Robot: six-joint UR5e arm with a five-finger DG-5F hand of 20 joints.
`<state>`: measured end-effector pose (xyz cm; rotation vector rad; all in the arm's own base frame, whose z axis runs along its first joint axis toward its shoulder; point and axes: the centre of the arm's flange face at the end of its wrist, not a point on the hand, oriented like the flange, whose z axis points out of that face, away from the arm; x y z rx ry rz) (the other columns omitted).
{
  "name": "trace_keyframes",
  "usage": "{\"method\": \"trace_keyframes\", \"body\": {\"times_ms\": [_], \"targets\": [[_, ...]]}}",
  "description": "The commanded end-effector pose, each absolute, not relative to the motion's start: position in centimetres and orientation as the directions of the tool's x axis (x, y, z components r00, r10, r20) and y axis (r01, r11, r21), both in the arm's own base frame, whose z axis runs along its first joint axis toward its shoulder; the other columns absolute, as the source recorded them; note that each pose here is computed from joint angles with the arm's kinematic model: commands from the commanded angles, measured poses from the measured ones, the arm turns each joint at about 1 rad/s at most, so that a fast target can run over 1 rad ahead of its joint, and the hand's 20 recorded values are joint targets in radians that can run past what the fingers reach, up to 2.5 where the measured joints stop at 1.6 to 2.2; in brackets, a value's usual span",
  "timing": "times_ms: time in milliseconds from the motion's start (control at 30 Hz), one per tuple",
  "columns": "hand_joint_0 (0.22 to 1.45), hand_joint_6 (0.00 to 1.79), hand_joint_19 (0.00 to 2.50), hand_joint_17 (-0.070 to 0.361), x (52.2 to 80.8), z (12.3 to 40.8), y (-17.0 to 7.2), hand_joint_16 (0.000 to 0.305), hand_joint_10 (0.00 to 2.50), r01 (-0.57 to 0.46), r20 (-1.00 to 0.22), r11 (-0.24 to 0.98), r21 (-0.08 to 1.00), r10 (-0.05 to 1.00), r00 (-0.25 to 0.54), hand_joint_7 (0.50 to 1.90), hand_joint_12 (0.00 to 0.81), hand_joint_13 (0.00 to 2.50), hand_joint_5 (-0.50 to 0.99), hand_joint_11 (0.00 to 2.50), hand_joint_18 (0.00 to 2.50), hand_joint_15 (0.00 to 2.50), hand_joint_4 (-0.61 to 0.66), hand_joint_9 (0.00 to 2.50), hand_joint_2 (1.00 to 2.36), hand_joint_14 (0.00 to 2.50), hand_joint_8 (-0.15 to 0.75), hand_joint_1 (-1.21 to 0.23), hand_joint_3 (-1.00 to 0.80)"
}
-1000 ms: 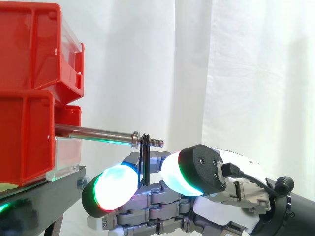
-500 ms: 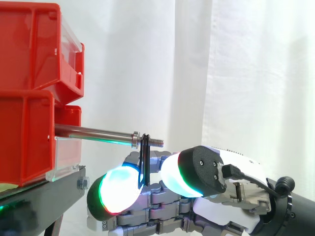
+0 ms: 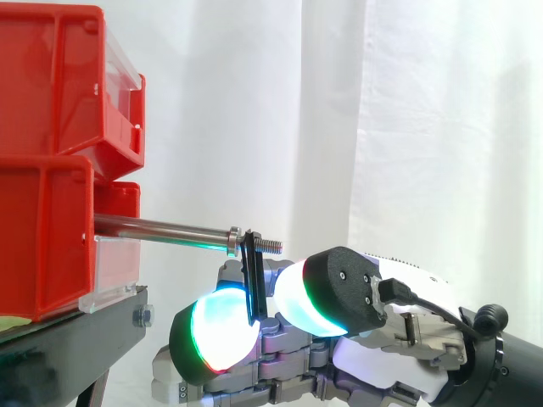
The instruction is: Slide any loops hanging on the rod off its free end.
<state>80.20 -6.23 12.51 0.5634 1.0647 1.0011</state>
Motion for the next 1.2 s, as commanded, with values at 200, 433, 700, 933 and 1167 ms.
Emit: {"method": "trace_keyframes", "body": {"times_ms": [200,433,700,933,1167], "targets": [[0.59,0.54,0.05,0.111,80.18,12.54,-6.57,0.049,0.0,-0.395,-0.449,0.465,0.793,0.883,0.137,1.31,0.355,0.57,-0.13,0.13,0.63,0.0,0.26,0.66,1.01,0.0,0.335,-0.5,-0.36],[0.59,0.58,0.06,0.111,80.2,12.54,-6.32,0.049,0.01,-0.396,-0.451,0.465,0.792,0.882,0.135,1.27,0.356,0.57,-0.14,0.14,0.64,0.0,0.26,0.66,1.01,0.0,0.339,-0.54,-0.36],[0.59,0.63,0.06,0.112,80.2,12.54,-6.32,0.05,0.0,-0.396,-0.451,0.465,0.792,0.882,0.135,1.2,0.355,0.58,-0.14,0.14,0.65,0.0,0.25,0.67,1.01,0.0,0.338,-0.57,-0.37],[0.59,0.7,0.06,0.113,80.2,12.54,-6.32,0.05,0.01,-0.396,-0.451,0.465,0.792,0.882,0.135,1.14,0.355,0.58,-0.16,0.14,0.66,0.0,0.24,0.67,1.01,0.0,0.339,-0.59,-0.34],[0.58,0.8,0.06,0.114,80.2,12.54,-6.32,0.051,0.01,-0.396,-0.451,0.465,0.792,0.882,0.135,1.05,0.357,0.58,-0.18,0.15,0.67,0.0,0.16,0.67,1.02,0.0,0.331,-0.64,-0.27]]}}
